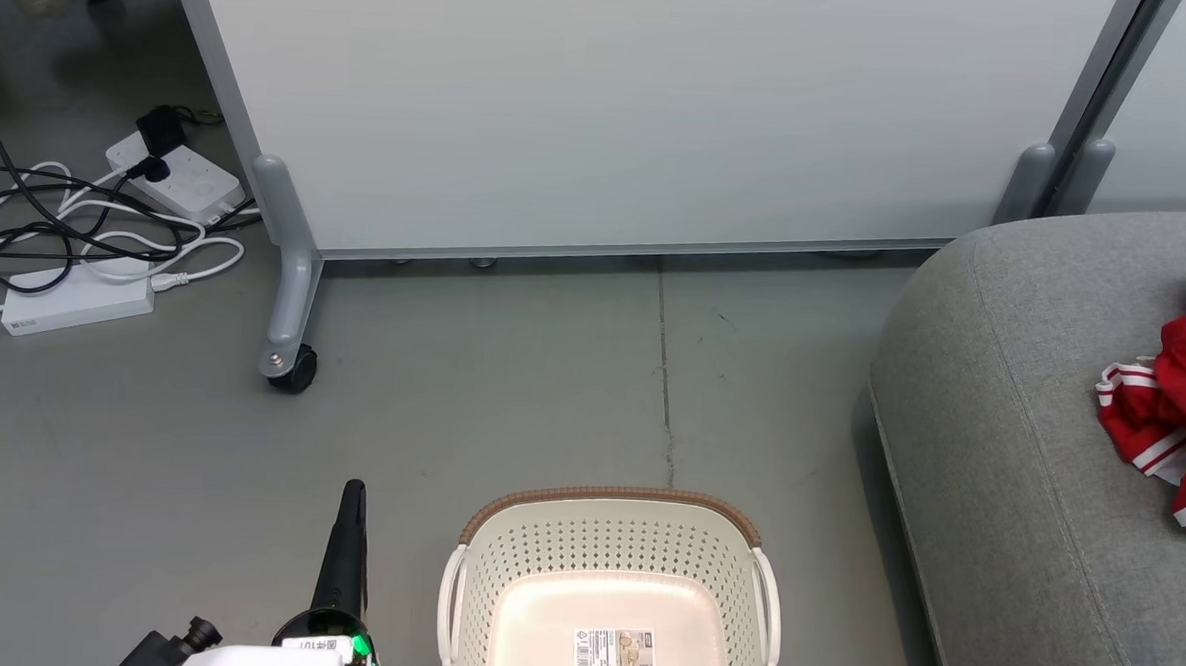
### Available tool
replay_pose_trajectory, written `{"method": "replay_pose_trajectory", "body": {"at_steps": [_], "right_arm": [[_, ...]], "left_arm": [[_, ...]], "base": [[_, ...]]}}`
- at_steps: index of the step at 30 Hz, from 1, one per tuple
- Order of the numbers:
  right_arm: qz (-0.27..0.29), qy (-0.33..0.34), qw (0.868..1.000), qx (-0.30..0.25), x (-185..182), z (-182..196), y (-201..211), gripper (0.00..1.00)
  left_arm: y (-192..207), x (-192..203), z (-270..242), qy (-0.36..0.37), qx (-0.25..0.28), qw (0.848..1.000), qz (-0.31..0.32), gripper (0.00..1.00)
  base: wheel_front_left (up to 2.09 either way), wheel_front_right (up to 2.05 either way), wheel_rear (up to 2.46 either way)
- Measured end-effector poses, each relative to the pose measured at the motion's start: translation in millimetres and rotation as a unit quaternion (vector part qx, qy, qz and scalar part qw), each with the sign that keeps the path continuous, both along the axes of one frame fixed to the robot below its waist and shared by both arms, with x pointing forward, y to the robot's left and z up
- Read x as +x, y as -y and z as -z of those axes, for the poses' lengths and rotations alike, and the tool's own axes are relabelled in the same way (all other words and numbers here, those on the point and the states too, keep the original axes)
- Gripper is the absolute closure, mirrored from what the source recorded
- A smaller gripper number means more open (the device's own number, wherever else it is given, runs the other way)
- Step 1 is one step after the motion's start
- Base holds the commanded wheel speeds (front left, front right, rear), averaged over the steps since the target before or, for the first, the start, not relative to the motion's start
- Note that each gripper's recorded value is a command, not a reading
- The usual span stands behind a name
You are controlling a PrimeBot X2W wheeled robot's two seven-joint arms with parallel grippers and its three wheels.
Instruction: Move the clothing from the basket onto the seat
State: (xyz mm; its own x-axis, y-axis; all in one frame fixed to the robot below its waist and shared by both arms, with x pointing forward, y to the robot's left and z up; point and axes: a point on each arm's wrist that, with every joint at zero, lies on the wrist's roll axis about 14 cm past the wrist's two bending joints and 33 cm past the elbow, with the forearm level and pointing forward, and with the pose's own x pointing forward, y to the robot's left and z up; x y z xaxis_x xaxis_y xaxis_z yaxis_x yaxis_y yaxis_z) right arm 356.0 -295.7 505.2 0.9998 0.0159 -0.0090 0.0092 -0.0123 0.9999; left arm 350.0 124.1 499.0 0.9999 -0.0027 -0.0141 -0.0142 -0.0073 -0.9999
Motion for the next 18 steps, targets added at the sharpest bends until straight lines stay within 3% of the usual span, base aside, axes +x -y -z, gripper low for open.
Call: {"method": "replay_pose_trajectory", "body": {"at_steps": [18], "right_arm": [[0.001, -0.001, 1.000, -0.001, -0.1, 0.3, 0.2, 1.00]], "left_arm": [[0.0, 0.0, 0.0, 0.000, 0.000, 1.000, 0.000, 1.00]], "base": [[0.00, 0.00, 0.00]]}}
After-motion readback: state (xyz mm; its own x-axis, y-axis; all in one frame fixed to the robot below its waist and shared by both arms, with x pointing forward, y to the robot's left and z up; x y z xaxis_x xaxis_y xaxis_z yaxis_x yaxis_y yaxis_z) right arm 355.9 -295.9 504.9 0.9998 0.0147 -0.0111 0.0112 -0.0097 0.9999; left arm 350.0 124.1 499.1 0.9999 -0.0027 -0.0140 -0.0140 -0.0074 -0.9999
